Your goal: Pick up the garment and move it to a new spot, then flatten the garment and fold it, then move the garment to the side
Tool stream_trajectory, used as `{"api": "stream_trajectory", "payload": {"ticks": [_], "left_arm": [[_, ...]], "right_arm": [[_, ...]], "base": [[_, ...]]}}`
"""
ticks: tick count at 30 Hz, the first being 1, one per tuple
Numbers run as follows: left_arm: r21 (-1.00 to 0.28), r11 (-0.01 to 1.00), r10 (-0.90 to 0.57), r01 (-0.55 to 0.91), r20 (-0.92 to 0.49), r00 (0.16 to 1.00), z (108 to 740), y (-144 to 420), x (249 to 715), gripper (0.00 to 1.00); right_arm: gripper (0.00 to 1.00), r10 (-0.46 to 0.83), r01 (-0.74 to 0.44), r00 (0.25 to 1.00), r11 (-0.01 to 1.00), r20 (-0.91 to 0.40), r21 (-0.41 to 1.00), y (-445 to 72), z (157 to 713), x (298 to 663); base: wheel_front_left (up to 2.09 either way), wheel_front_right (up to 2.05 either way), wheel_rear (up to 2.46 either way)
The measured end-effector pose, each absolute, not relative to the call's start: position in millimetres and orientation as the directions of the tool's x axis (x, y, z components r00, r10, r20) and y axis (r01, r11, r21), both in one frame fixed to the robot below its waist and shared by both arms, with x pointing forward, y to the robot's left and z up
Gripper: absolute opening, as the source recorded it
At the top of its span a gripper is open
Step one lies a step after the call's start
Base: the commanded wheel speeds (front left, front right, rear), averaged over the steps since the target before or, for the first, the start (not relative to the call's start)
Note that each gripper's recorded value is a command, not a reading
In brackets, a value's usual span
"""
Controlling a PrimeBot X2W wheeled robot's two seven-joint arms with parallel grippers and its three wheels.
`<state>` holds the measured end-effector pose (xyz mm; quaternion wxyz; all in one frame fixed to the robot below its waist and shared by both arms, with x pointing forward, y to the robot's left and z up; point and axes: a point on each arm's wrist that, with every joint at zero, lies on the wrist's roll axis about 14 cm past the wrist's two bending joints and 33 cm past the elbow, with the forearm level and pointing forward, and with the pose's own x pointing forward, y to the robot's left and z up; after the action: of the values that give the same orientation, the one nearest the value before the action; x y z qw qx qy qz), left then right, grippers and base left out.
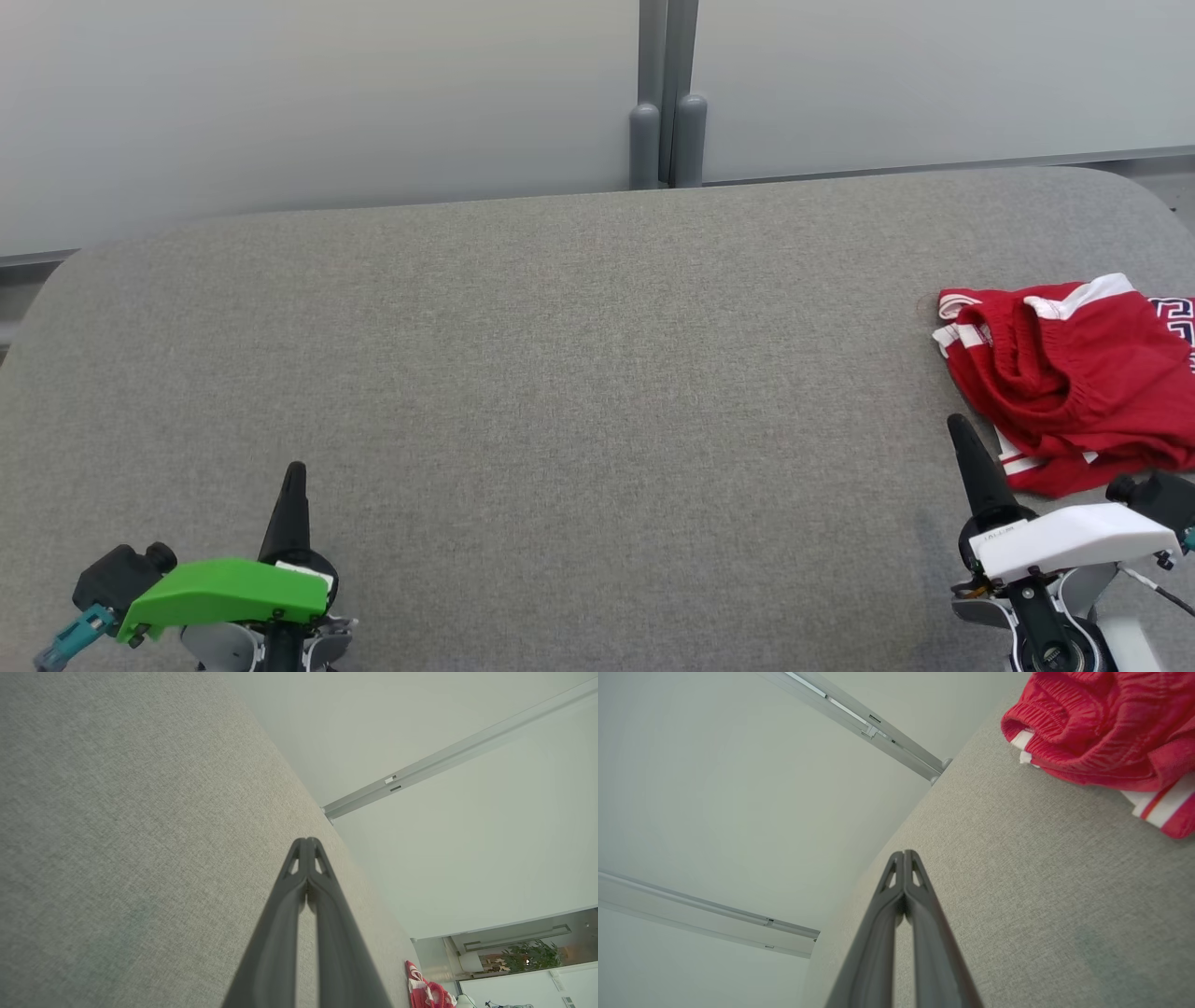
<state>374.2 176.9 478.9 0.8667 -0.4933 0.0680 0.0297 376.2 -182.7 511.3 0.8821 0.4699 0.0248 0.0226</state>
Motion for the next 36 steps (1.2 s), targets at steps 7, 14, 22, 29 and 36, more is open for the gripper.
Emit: {"api": "stream_trajectory", "payload": {"ticks": [7, 14, 22, 29, 36], "left_arm": [[-0.886, 0.451, -0.020, -0.111, -0.134, 0.991, 483, 178, 376, 0.00], [-0.915, 0.388, -0.021, -0.109, -0.127, 0.992, 485, 179, 377, 0.00], [-0.941, 0.324, -0.024, -0.099, -0.113, 0.993, 488, 180, 378, 0.00], [-0.960, 0.268, -0.021, -0.086, -0.095, 0.995, 492, 182, 380, 0.00], [-0.974, 0.215, -0.024, -0.075, -0.082, 0.996, 495, 183, 381, 0.00]], "right_arm": [[0.00, 0.055, -0.008, 0.998, 0.494, -0.023, 0.870, -186, 511, 377], [0.00, 0.047, 0.001, 0.999, 0.431, -0.023, 0.903, -189, 510, 377], [0.00, 0.036, 0.006, 0.999, 0.359, -0.020, 0.933, -193, 510, 378], [0.00, 0.029, 0.004, 1.000, 0.300, -0.013, 0.954, -195, 512, 380], [0.00, 0.023, 0.008, 1.000, 0.244, -0.014, 0.970, -198, 511, 379]], "base": [[0.00, 0.00, 0.00], [0.00, 0.00, 0.00], [0.00, 0.00, 0.00], [0.00, 0.00, 0.00], [0.00, 0.00, 0.00]]}}
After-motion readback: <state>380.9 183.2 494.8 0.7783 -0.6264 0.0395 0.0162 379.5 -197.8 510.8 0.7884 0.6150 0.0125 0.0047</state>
